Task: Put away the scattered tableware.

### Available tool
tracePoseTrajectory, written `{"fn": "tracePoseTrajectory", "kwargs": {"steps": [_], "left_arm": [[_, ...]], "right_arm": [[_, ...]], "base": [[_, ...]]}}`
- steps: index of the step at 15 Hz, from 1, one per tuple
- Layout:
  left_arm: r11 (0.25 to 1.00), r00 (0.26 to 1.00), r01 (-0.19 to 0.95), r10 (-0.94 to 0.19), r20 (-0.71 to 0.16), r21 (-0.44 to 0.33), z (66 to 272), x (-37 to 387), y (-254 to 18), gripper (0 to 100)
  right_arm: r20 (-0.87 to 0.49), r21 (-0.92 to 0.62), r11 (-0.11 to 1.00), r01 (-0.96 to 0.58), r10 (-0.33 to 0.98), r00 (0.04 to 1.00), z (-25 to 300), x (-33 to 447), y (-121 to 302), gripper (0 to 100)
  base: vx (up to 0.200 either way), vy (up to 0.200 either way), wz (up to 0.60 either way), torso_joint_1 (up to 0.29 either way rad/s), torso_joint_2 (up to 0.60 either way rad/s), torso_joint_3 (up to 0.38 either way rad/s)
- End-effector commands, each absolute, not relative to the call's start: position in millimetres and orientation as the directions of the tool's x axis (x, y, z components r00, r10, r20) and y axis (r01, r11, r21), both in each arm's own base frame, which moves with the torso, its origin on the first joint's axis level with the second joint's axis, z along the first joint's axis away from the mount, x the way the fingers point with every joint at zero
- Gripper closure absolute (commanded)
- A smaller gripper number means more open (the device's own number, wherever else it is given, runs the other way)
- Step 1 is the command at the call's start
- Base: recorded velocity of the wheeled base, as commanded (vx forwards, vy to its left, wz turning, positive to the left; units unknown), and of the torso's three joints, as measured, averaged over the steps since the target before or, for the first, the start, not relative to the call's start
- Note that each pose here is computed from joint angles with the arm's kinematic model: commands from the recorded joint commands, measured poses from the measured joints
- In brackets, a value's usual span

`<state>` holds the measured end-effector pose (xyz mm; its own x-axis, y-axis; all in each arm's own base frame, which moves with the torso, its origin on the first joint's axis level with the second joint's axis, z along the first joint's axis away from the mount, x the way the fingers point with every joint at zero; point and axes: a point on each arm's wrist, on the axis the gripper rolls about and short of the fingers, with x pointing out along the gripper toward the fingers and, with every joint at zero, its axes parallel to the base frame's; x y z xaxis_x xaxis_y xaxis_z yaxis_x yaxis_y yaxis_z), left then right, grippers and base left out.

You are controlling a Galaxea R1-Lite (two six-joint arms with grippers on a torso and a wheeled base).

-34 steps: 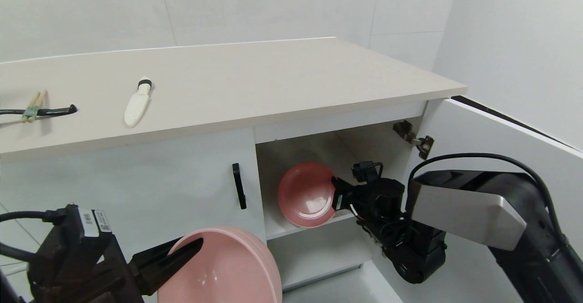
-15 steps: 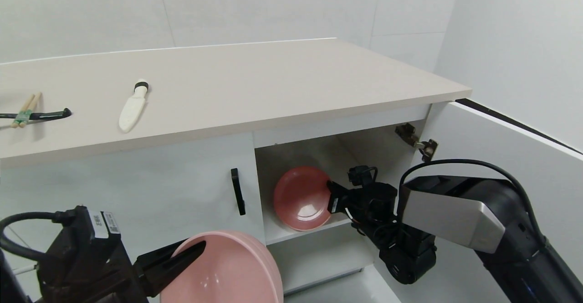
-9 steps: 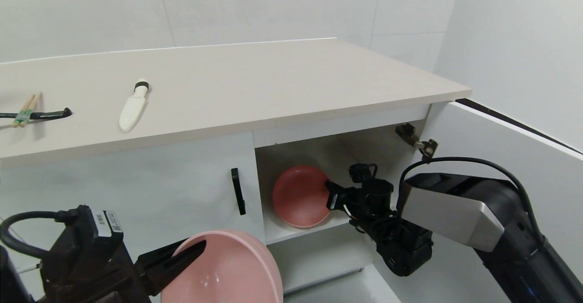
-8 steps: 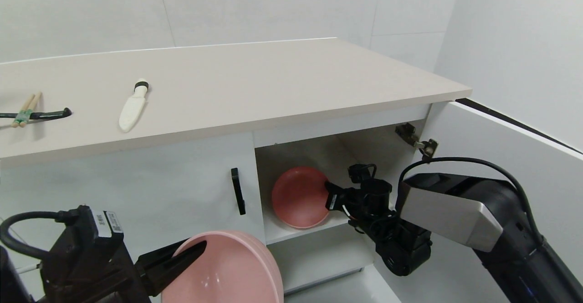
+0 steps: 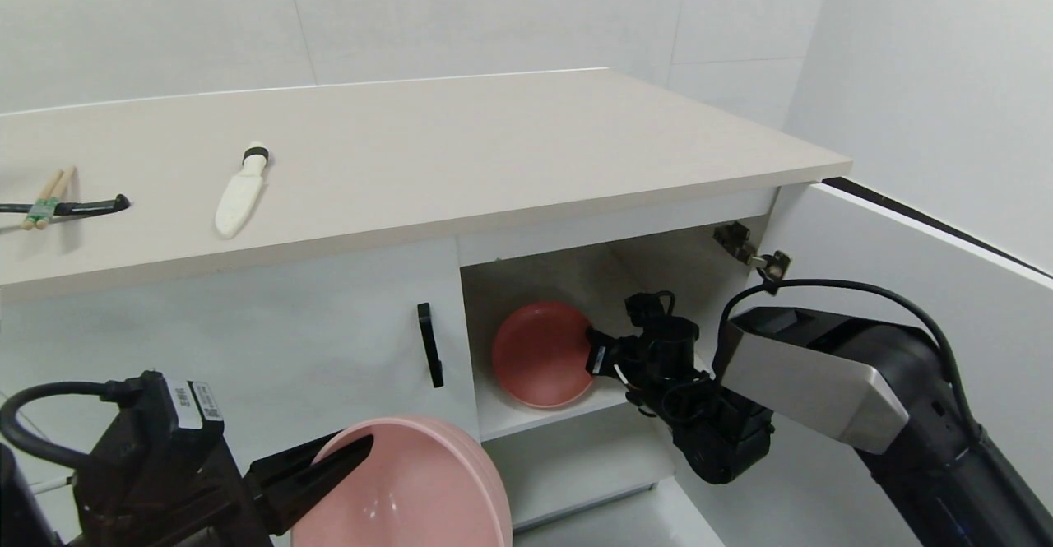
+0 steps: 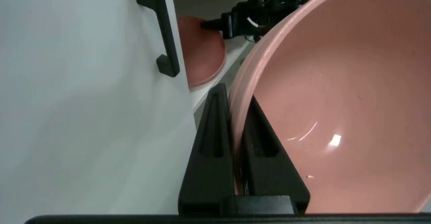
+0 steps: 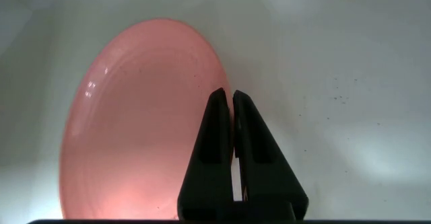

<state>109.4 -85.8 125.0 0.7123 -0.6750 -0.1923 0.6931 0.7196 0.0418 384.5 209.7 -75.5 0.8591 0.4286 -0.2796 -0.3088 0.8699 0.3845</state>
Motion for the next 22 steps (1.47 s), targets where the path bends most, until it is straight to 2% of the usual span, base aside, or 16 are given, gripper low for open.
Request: {"fn": "tracePoseTrajectory", "kwargs": {"steps": [1, 2, 3, 7, 9, 12, 15, 18, 20, 22], "left_arm": [[0.721, 0.714, 0.692, -0.674, -0.191, 0.042, 125.2, 109.5, -85.6, 100], [0.72, 0.713, 0.693, -0.675, -0.191, 0.042, 125.2, 109.4, -85.8, 100], [0.721, 0.713, 0.692, -0.674, -0.192, 0.042, 124.8, 109.3, -85.4, 100], [0.719, 0.711, 0.694, -0.676, -0.192, 0.042, 124.8, 109.0, -85.8, 100], [0.713, 0.706, 0.7, -0.682, -0.191, 0.042, 125.1, 108.2, -86.5, 100], [0.715, 0.712, 0.697, -0.682, -0.17, 0.05, 128.0, 107.1, -85.3, 100], [0.717, 0.717, 0.694, -0.684, -0.131, 0.056, 133.1, 104.0, -82.7, 100], [0.717, 0.717, 0.695, -0.686, -0.123, 0.057, 134.2, 102.9, -82.1, 100], [0.715, 0.716, 0.696, -0.685, -0.132, 0.062, 133.1, 103.3, -82.4, 100], [0.713, 0.716, 0.697, -0.685, -0.135, 0.078, 132.4, 102.8, -82.0, 100]], "right_arm": [[-0.296, 0.38, 0.875, -0.299, 0.421, 0.857, -75.0, 385.9, 209.8, 100], [-0.299, 0.378, 0.877, -0.296, 0.418, 0.858, -75.1, 386.0, 210.5, 100], [-0.299, 0.377, 0.878, -0.296, 0.418, 0.858, -75.1, 386.0, 210.5, 0], [-0.223, 0.368, 0.869, -0.332, 0.429, 0.875, -70.6, 384.9, 210.6, 0], [-0.154, 0.284, 0.882, -0.376, 0.429, 0.89, -66.7, 385.3, 208.5, 0], [-0.177, 0.206, 0.892, -0.403, 0.439, 0.881, -64.5, 358.6, 199.0, 0], [-0.198, 0.193, 0.89, -0.413, 0.448, 0.872, -19.4, 325.1, 185.6, 0], [-0.241, 0.181, 0.862, -0.473, 0.505, 0.829, 21.1, 263.9, 178.6, 0], [-0.257, 0.177, 0.826, -0.535, 0.563, 0.785, 38.8, 223.3, 180.9, 0], [-0.266, 0.157, 0.832, -0.533, 0.555, 0.788, 45.7, 202.4, 180.4, 0]], "base": [[0.0, 0.0, 0.0, 0.0, 0.0, 0.0], [0.0, 0.0, 0.0, 0.0, 0.0, 0.0], [0.0, 0.0, 0.0, 0.0, 0.0, 0.0], [0.0, 0.0, 0.0, 0.0, 0.0, 0.0], [0.0, 0.0, 0.0, 0.0, 0.0, 0.0], [0.0, 0.0, 0.0, 0.0, 0.0, 0.0], [0.0, 0.0, 0.0, 0.0, 0.0, 0.0], [0.0, 0.0, 0.0, 0.0, 0.0, 0.0], [0.0, 0.2, 0.0, 0.0, 0.0, 0.005], [0.1, 0.1, 0.0, -0.002, 0.0, 0.007]]}}
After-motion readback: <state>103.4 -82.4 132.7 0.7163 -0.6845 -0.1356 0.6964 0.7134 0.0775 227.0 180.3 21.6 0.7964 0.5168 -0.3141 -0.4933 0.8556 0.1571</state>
